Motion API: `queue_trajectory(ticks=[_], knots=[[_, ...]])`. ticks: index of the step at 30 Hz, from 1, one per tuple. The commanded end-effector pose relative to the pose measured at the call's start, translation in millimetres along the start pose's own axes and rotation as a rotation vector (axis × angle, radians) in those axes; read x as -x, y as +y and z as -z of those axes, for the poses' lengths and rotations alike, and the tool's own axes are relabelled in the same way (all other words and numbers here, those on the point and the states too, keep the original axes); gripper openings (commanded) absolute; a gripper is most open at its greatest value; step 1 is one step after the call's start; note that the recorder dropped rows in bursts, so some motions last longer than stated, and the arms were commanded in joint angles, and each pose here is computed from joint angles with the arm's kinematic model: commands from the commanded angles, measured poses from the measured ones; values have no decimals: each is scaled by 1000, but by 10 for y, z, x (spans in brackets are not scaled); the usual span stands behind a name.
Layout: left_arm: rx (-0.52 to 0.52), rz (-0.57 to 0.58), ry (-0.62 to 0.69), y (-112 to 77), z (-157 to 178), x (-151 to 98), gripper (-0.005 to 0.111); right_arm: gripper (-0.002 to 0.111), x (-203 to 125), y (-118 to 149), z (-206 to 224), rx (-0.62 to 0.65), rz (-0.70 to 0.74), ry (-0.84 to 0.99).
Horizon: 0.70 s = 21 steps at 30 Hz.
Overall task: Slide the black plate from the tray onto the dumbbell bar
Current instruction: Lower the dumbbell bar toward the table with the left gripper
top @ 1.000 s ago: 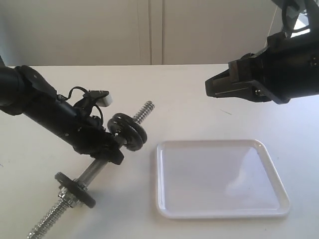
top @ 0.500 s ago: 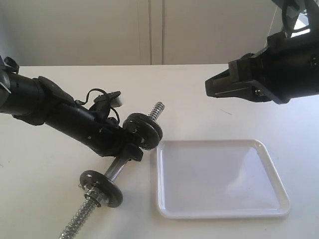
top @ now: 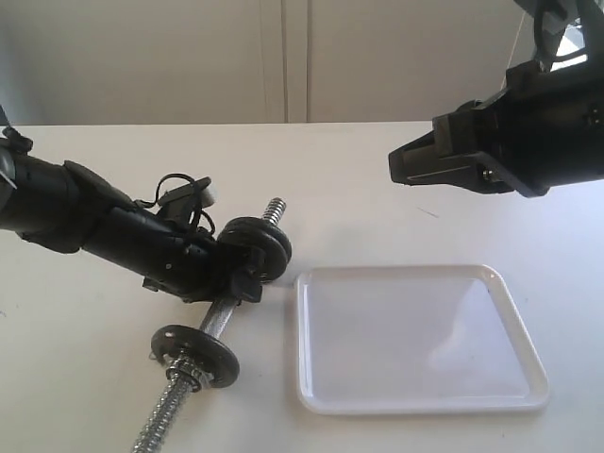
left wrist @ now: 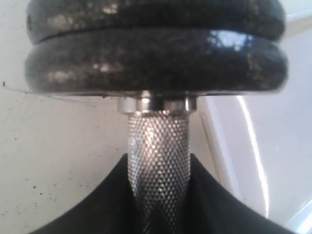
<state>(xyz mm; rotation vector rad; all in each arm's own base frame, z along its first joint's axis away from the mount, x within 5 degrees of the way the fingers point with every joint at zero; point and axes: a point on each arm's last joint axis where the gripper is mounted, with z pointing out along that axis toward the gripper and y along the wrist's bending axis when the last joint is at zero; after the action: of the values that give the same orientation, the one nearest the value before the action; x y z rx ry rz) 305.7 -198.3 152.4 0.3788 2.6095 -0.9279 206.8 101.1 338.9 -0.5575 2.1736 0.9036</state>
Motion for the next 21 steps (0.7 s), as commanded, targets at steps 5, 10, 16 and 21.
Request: queue_trajectory(ticks=[5, 10, 16, 21], knots=[[-109, 72, -72, -214, 203, 104, 0, 0, -1, 7, 3, 3, -6, -11], [-93, 116, -78, -178, 219, 24, 0, 0, -1, 7, 3, 3, -6, -11], [-99, 119, -62, -177, 227, -28, 0, 0, -1, 7, 3, 3, -6, -11], [-91, 92, -51, -171, 226, -40, 0, 0, -1, 7, 3, 3, -6, -11]])
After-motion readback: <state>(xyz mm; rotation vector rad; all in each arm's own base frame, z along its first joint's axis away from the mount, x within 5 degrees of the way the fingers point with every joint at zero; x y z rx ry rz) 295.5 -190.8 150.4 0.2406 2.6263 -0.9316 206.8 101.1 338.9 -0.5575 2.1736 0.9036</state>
